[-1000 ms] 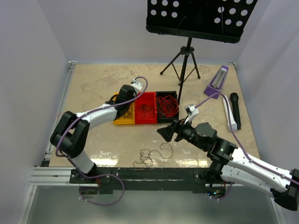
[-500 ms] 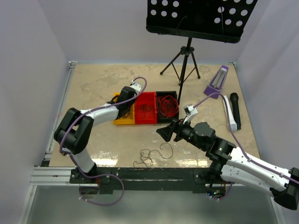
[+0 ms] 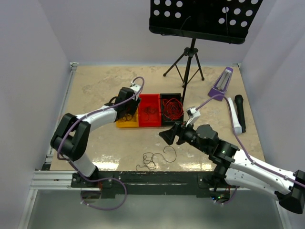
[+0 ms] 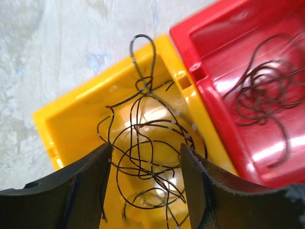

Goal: Untangle the cables
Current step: Place the cable in the bin.

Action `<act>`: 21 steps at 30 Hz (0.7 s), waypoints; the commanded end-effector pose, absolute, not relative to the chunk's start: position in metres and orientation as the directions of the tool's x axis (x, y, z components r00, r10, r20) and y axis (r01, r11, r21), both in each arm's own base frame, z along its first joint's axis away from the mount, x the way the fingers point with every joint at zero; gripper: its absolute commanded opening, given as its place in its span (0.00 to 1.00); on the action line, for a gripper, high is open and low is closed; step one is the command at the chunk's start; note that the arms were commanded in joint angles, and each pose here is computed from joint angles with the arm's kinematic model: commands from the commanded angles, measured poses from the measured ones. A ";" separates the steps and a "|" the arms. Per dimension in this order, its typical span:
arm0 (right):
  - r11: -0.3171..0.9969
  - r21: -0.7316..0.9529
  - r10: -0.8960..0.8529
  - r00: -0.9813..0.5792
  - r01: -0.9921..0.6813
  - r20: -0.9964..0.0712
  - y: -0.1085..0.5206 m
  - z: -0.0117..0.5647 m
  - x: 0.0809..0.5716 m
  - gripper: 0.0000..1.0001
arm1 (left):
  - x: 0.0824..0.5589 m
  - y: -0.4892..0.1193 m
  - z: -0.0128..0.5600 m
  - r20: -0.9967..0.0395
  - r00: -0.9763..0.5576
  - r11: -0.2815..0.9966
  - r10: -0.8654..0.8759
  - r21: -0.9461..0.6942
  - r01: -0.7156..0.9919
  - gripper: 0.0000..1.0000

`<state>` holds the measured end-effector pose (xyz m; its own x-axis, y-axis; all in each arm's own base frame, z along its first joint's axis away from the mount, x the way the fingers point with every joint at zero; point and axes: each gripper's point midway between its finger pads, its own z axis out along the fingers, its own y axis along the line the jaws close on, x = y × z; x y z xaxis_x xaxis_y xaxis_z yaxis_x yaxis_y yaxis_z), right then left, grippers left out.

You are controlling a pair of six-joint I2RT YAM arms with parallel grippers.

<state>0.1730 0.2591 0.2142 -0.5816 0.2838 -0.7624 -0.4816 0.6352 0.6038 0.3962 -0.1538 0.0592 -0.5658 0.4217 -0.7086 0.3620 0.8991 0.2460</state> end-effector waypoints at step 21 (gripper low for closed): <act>0.587 0.422 -0.337 -0.682 -0.691 -0.649 0.339 0.086 0.094 0.99 | 0.391 -0.151 0.285 -0.893 -0.366 0.884 0.261 0.069 0.463 0.97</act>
<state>0.0940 0.3152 0.0681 -0.7390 -0.3142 -0.5959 -0.6302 0.6352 0.4466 0.3954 -0.1702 0.2456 -0.4027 0.3021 -0.8640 0.4557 0.8848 0.0970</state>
